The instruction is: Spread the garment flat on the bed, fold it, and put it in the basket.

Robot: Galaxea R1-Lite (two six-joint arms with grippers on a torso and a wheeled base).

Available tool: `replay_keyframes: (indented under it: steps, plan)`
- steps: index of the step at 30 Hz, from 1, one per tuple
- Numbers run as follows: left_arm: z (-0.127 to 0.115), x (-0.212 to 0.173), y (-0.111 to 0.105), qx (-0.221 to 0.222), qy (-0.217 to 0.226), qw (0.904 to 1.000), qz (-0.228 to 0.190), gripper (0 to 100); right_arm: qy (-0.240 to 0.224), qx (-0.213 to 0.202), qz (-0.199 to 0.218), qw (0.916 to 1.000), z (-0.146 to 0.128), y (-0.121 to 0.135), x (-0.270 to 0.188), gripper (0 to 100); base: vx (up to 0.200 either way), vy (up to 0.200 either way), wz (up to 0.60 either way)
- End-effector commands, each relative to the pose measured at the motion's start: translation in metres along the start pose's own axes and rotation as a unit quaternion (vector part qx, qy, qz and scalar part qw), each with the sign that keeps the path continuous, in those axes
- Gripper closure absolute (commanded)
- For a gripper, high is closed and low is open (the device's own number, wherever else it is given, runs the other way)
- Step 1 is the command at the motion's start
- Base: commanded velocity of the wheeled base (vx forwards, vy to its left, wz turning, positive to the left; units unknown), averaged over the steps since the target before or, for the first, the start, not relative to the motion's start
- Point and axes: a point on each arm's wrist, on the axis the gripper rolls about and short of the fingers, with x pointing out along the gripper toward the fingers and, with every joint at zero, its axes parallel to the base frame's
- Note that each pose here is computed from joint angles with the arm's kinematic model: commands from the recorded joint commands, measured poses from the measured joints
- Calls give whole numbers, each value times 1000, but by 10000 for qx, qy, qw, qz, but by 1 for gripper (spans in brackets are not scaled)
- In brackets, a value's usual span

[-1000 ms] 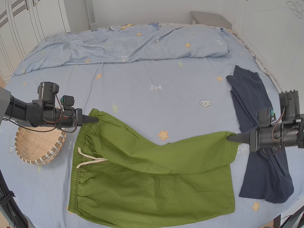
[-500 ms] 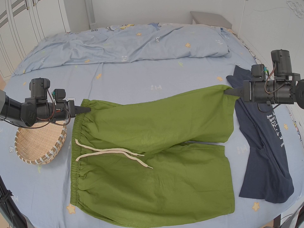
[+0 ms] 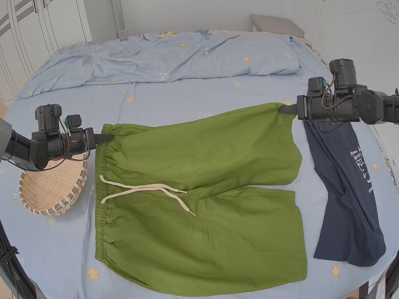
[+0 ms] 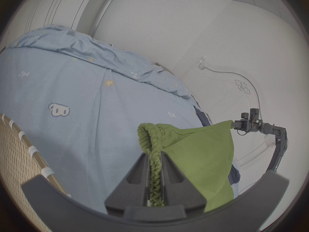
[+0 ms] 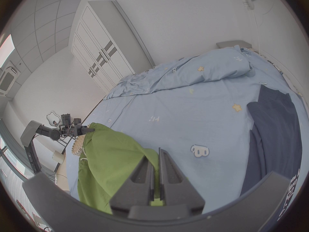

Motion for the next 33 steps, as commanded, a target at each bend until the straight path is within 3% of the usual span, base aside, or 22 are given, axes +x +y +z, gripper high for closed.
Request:
replay_keyframes:
  steps: [1, 12, 24, 33]
  plan:
    - [-9, 9, 15, -18, -32, 10000, 73, 100, 91, 50, -48, 9999, -1, -17, 32, 100, 0, 0, 0]
    - [-5, 22, 25, 158, -278, 9995, 24, 100, 116, 91, -341, 9993, 16, -34, 41, 100, 0, 0, 0]
    - [1, 29, 33, -144, -714, 9973, -70, 100, 802, 462, -449, 9947, -15, -57, 71, 100, 0, 0, 0]
    - [-2, 29, 39, -218, -723, 9971, -31, 100, 929, 571, -512, 9927, -23, -67, 76, 100, 0, 0, 0]
